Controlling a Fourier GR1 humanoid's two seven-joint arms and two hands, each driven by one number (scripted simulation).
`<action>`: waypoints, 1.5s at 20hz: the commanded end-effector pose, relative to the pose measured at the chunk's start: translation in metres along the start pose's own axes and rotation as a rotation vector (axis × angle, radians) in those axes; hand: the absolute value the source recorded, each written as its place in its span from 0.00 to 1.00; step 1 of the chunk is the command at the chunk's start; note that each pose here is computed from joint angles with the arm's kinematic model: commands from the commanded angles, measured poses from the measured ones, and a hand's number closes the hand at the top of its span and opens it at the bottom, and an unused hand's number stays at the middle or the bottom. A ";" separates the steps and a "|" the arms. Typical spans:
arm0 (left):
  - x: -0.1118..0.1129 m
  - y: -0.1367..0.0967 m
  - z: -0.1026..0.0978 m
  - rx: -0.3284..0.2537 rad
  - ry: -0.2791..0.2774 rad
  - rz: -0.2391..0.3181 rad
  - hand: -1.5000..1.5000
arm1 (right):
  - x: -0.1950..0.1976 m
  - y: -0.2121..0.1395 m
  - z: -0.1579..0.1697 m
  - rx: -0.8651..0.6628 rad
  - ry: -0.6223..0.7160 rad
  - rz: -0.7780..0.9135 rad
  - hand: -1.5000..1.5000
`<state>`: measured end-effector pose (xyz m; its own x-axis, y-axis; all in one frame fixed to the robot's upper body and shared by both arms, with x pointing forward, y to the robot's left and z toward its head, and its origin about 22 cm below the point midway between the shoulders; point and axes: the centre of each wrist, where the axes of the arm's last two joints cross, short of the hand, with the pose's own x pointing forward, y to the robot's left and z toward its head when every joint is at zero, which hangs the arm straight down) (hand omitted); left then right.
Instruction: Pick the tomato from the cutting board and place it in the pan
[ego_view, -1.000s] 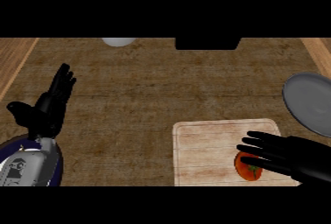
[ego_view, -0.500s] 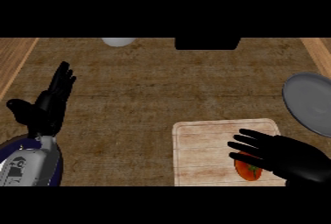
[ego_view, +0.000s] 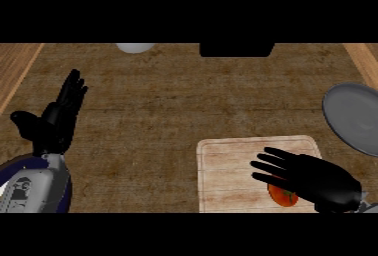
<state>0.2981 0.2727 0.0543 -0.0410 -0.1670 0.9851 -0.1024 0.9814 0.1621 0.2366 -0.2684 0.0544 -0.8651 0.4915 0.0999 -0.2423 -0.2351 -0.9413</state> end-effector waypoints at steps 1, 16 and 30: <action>-0.009 -0.006 0.011 0.004 -0.010 0.016 0.50 | 0.000 0.025 -0.012 0.036 0.021 0.026 0.00; 0.011 -0.009 0.001 -0.008 -0.007 -0.006 0.50 | -0.014 0.039 -0.023 0.080 -0.117 0.078 1.00; -0.006 0.014 0.003 0.055 0.003 0.003 0.50 | -0.023 0.074 -0.021 -0.114 0.752 -0.444 1.00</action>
<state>0.2949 0.2803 0.0502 -0.0418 -0.1609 0.9861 -0.1255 0.9800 0.1546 0.2549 -0.2712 -0.0022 -0.5557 0.8112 0.1821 -0.3388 -0.0209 -0.9406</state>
